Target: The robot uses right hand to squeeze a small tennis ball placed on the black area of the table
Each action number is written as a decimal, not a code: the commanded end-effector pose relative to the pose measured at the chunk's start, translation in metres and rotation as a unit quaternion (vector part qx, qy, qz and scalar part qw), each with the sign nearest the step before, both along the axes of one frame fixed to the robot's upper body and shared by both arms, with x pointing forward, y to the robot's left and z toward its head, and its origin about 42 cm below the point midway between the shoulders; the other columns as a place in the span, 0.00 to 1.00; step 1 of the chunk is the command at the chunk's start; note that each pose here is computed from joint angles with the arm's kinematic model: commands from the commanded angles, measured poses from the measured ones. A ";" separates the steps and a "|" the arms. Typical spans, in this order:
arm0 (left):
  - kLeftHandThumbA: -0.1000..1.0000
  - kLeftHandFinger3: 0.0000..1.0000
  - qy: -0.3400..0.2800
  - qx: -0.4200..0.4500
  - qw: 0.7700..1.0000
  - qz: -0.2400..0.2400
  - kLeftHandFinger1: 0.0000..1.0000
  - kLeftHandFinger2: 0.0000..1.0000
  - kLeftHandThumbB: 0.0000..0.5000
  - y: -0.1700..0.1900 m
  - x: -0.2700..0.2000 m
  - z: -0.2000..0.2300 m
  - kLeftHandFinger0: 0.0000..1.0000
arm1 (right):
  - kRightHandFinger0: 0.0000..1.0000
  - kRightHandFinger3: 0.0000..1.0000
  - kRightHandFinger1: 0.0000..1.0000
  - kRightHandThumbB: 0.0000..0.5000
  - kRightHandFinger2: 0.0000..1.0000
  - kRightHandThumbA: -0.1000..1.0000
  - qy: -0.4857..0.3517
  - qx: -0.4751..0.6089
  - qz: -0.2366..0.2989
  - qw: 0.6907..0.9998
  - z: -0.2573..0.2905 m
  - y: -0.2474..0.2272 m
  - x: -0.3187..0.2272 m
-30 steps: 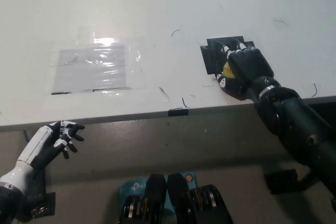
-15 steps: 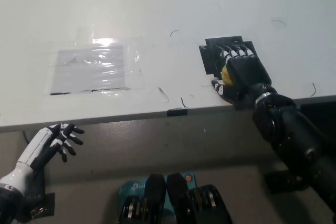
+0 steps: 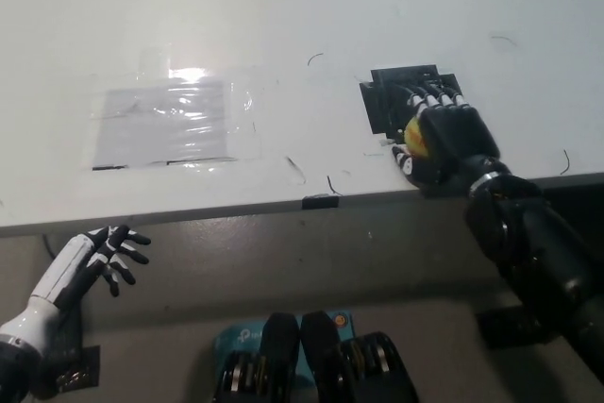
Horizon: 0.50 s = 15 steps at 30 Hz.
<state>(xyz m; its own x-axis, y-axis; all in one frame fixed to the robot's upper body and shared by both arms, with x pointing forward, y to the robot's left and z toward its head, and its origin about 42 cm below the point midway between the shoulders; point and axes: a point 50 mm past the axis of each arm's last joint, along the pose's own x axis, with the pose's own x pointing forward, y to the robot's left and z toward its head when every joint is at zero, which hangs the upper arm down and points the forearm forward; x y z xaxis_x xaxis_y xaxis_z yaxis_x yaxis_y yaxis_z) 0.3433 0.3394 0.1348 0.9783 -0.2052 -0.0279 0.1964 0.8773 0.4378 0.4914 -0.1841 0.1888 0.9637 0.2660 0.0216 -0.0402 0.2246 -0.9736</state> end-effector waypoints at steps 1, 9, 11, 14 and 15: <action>0.93 0.57 -0.020 -0.002 1.000 0.001 0.34 0.45 0.29 0.007 -0.002 0.006 0.27 | 1.00 1.00 1.00 0.75 1.00 0.62 -0.041 0.036 0.010 0.998 0.046 -0.017 0.001; 0.97 0.59 -0.015 0.004 1.000 0.005 0.37 0.49 0.36 0.008 -0.003 0.007 0.31 | 1.00 1.00 1.00 0.76 1.00 0.69 -0.118 0.124 0.006 0.985 0.129 -0.043 -0.019; 0.95 0.59 -0.018 0.004 1.000 0.002 0.36 0.48 0.29 0.008 -0.004 0.007 0.28 | 1.00 1.00 1.00 0.73 1.00 0.69 -0.154 0.151 0.002 0.977 0.151 -0.055 -0.034; 0.92 0.58 -0.016 0.008 1.000 0.005 0.34 0.47 0.25 0.009 -0.007 0.005 0.26 | 1.00 1.00 1.00 0.69 1.00 0.65 -0.186 0.185 0.008 0.965 0.166 -0.070 -0.054; 0.92 0.57 -0.017 0.009 1.000 0.005 0.35 0.48 0.25 0.009 -0.006 0.005 0.27 | 1.00 1.00 1.00 0.69 1.00 0.65 -0.189 0.191 0.009 0.963 0.168 -0.074 -0.058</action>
<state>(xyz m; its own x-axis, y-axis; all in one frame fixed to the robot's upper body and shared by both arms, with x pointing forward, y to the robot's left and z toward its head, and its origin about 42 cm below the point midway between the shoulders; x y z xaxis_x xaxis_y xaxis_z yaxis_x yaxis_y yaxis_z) 0.3372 0.3417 0.1290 0.9793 -0.1979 -0.0434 0.1969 0.8795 0.4333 0.4493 -0.2361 0.3312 0.8844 0.2050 0.4194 0.2689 0.5107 -0.8166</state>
